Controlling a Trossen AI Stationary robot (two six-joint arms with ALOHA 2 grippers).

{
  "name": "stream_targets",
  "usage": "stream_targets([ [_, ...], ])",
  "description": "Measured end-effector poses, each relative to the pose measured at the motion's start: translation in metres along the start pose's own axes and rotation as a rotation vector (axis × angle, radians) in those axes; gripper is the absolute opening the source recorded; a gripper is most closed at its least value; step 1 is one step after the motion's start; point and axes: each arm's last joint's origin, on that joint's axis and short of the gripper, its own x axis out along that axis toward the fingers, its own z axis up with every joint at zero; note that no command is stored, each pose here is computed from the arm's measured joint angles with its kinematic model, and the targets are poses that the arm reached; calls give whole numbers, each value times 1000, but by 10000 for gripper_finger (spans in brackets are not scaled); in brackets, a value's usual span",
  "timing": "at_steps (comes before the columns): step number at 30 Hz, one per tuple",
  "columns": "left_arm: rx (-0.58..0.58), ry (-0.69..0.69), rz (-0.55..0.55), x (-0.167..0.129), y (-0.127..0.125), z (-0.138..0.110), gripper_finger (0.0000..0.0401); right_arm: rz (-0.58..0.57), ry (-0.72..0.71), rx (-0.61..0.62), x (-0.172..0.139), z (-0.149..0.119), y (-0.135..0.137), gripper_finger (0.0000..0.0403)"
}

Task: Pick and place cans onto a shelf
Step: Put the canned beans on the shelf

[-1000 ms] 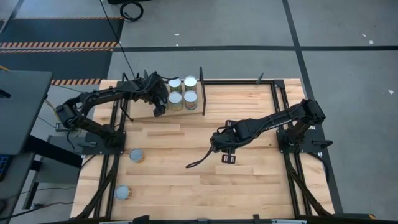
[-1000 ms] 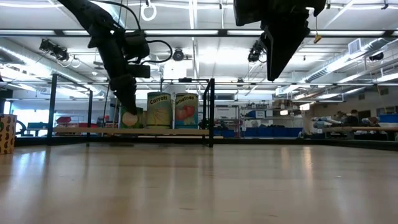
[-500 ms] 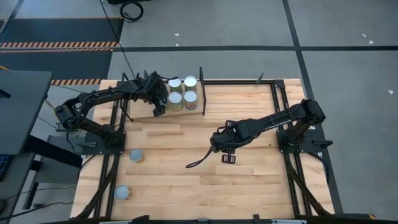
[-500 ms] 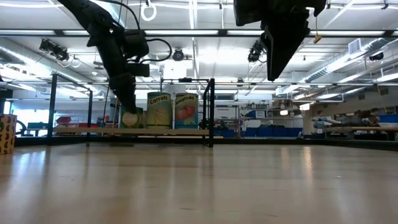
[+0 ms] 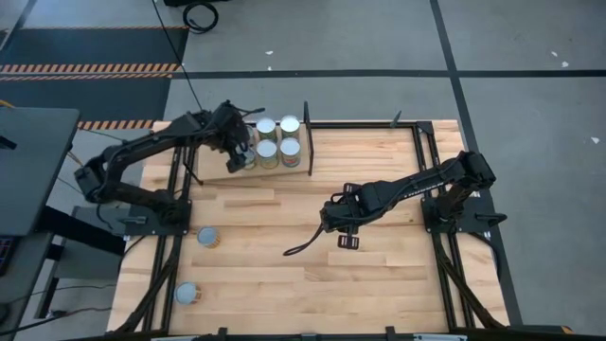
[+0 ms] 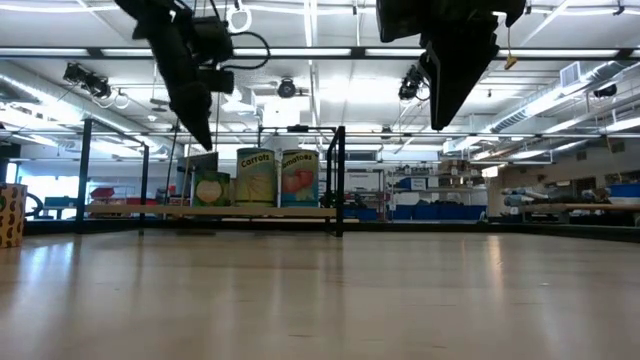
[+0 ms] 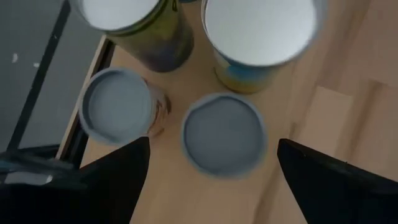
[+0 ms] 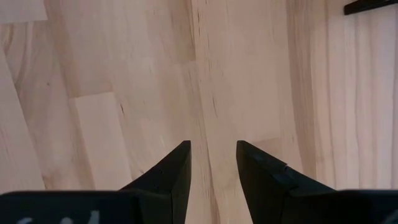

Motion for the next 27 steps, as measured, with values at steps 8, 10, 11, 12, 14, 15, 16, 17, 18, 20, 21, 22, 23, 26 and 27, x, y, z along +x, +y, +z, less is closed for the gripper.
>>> stream_targets([
  [8,28,54,-85,-53,-26,23,359,-2,5,-1,0,-1,0,135],
  [10,46,48,-114,-68,-40,25,359,-2,4,-1,0,0,0,135],
  [11,57,40,-132,-75,-50,25,359,-1,3,0,0,0,0,135],
  [12,67,22,-154,-81,-60,24,359,-2,0,2,0,0,0,135],
  [14,84,10,-206,-93,-81,20,359,-6,-2,11,0,0,0,135],
  [15,93,6,-230,-99,-92,17,359,-6,-2,15,0,0,0,135],
  [16,101,-6,-257,-107,-103,13,359,-6,-2,17,0,0,1,135],
  [17,105,-18,-282,-114,-113,9,359,-6,-3,21,0,0,1,135],
  [18,106,-28,-304,-121,-122,5,359,-6,-3,21,0,-1,2,135],
  [20,112,-37,-354,-133,-142,-4,359,-5,-7,22,-1,-1,3,135],
  [21,117,-30,-380,-138,-152,-9,359,-2,-13,31,-1,0,4,135],
  [22,125,-21,-402,-143,-161,-14,359,2,-22,43,-1,0,4,135],
  [23,134,-11,-424,-147,-171,-19,359,6,-32,55,-1,1,4,135],
  [26,158,11,-461,-157,-196,-38,359,15,-56,80,-1,4,5,135],
  [27,171,18,-464,-159,-204,-44,359,17,-63,82,-1,5,5,135],
])
